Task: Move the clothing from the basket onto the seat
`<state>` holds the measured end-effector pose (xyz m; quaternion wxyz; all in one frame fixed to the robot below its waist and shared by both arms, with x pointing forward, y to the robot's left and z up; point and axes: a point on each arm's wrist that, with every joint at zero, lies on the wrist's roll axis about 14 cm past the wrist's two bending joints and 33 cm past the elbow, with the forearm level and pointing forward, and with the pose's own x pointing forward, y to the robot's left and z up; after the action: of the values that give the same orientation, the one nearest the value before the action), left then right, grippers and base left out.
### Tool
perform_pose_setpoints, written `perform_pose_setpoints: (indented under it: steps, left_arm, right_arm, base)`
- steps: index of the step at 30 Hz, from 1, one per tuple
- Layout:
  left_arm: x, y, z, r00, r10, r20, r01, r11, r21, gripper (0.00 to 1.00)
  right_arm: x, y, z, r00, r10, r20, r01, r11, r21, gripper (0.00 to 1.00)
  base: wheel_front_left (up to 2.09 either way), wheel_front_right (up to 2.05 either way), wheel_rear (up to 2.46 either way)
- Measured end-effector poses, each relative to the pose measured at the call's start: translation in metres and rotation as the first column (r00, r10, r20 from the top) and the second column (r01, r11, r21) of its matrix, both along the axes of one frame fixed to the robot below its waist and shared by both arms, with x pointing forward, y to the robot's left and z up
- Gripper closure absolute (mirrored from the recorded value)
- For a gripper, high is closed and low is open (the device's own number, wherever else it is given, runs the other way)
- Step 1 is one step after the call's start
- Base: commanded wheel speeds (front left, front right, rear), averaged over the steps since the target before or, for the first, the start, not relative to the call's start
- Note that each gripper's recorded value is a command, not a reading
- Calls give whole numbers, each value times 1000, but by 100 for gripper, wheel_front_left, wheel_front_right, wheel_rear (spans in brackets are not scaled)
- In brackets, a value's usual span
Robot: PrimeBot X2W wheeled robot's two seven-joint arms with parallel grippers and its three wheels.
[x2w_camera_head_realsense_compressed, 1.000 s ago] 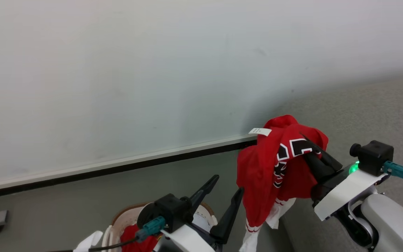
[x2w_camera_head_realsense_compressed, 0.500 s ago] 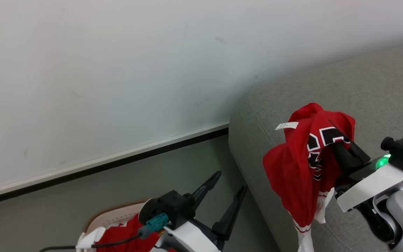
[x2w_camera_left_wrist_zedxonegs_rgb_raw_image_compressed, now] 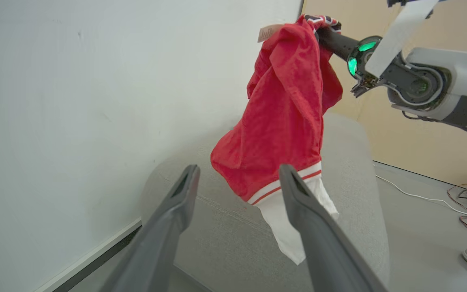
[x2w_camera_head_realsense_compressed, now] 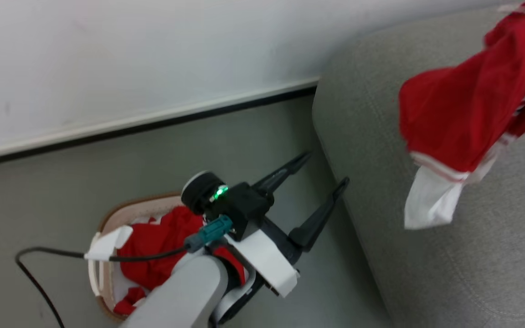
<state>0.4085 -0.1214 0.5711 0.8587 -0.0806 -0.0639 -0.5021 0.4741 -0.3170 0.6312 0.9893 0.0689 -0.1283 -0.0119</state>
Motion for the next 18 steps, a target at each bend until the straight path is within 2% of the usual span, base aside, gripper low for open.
perform_pose_setpoints:
  steps: [6,11,14,18]
  left_arm:
    - [47,13,-32,999,26,-43,-26,1000,0,0]
    - [70,26,-76,991,52,-122,-51,999,12,0]
    - [81,36,-102,981,84,-174,-82,996,17,0]
    - [88,54,-131,962,144,-233,-138,990,43,0]
  right_arm:
    - [75,-48,18,991,-132,7,132,988,-82,100]
    - [123,-84,5,968,-250,-20,246,961,-125,100]
    - [142,-98,-39,947,-303,-111,284,946,-157,100]
    - [151,-98,-122,905,-335,-262,313,942,-123,100]
  base:
    - [0,0,0]
    - [0,0,0]
    - [0,0,0]
    - [0,0,0]
